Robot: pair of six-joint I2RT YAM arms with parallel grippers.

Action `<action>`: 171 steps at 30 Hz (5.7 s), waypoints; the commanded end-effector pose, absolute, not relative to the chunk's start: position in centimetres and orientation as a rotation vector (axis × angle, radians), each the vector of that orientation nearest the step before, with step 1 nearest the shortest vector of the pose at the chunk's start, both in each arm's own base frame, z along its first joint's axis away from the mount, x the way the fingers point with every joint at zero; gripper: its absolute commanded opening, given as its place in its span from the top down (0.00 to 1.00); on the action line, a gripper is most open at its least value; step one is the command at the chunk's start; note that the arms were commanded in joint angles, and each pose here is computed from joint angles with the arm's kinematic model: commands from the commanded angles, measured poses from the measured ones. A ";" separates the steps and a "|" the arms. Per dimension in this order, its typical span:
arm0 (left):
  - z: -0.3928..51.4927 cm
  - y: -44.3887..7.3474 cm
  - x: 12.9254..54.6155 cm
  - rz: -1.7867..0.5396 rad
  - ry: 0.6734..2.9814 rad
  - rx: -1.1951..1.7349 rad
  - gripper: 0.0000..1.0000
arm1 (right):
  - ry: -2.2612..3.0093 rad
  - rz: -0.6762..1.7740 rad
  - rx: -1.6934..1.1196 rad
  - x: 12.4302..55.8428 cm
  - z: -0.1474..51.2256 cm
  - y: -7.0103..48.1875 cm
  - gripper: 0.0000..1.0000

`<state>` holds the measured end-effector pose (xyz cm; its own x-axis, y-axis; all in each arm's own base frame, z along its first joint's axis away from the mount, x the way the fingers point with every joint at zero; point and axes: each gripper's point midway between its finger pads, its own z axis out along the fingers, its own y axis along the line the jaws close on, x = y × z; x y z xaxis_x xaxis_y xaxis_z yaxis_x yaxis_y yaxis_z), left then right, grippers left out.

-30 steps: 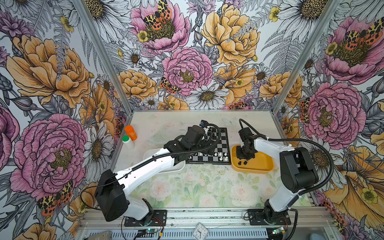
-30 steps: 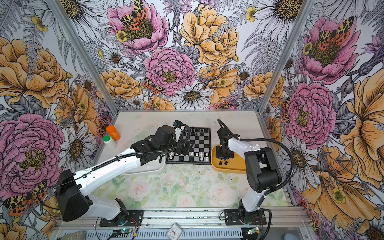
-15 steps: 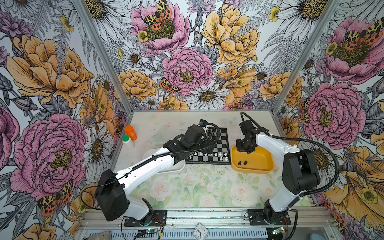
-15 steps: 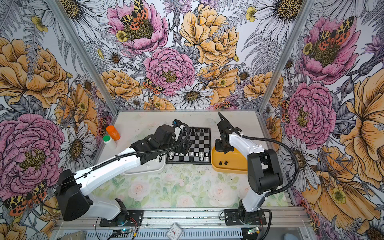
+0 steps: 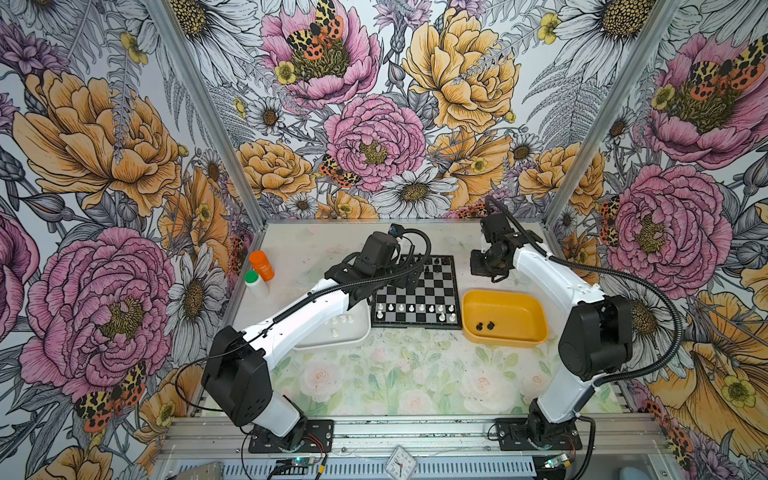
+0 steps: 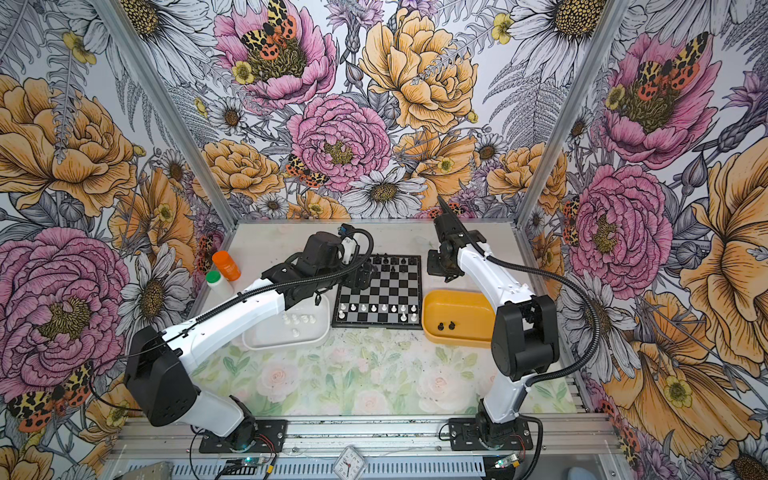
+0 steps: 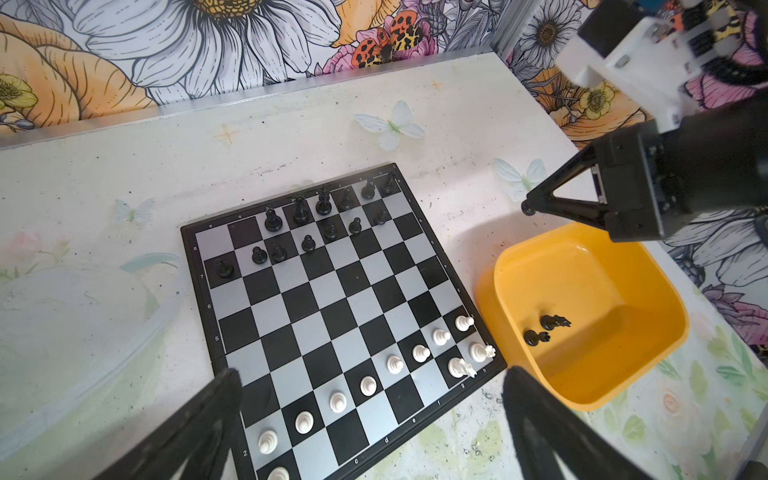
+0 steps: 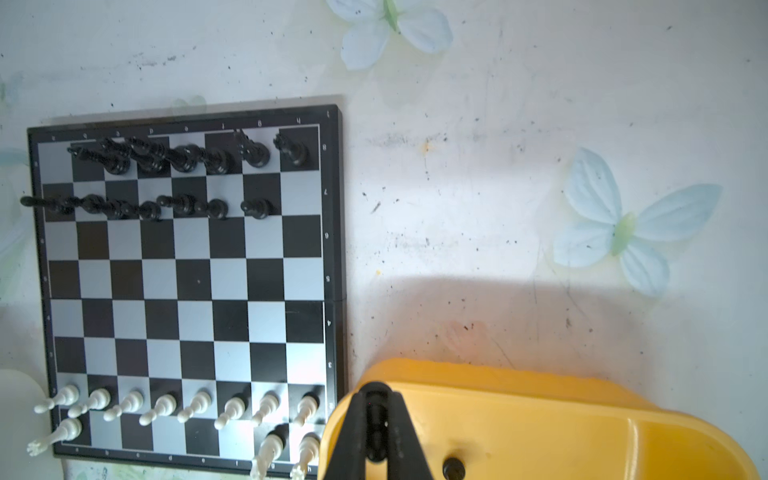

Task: Set up the chess pieces on the board
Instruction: 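Carry the black piece to the far rank while the left arm draws back, then lower the black piece onto the far rank and open the right gripper, then move the right gripper back over the yellow tray, then lower the right gripper and close it on a black piece in the yellow tray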

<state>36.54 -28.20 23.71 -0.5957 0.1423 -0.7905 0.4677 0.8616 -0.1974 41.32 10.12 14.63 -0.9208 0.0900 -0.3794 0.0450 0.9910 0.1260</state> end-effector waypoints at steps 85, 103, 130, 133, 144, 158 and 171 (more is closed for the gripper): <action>24.8 -20.7 42.7 -0.575 2.150 0.276 0.01 | 2.773 0.145 0.022 50.1 13.4 15.5 0.63; 26.2 -24.6 33.9 -0.582 2.101 0.295 0.01 | 2.802 0.105 0.015 37.7 14.6 12.0 0.64; 26.5 -29.7 30.2 -0.549 2.082 0.334 0.01 | 2.941 0.141 0.031 29.4 7.8 10.0 0.68; 26.4 -29.3 30.8 -0.545 2.088 0.323 0.01 | 2.961 0.131 0.028 29.8 7.0 10.0 0.69; 25.7 -29.3 32.3 -0.572 2.119 0.325 0.01 | 3.000 0.115 0.050 30.2 5.3 9.6 0.70; 25.4 -29.3 32.9 -0.577 2.129 0.324 0.01 | 3.017 0.132 0.053 30.4 4.7 9.6 0.75; 25.3 -28.8 32.5 -0.578 2.129 0.317 0.01 | 3.025 0.151 0.069 30.0 4.6 9.7 0.78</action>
<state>32.64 -28.91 24.38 -0.5927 0.0189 -0.8052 0.4058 0.8706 -0.2782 29.15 9.53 4.16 -0.9955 0.0389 -0.0865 0.0316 0.9959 0.0845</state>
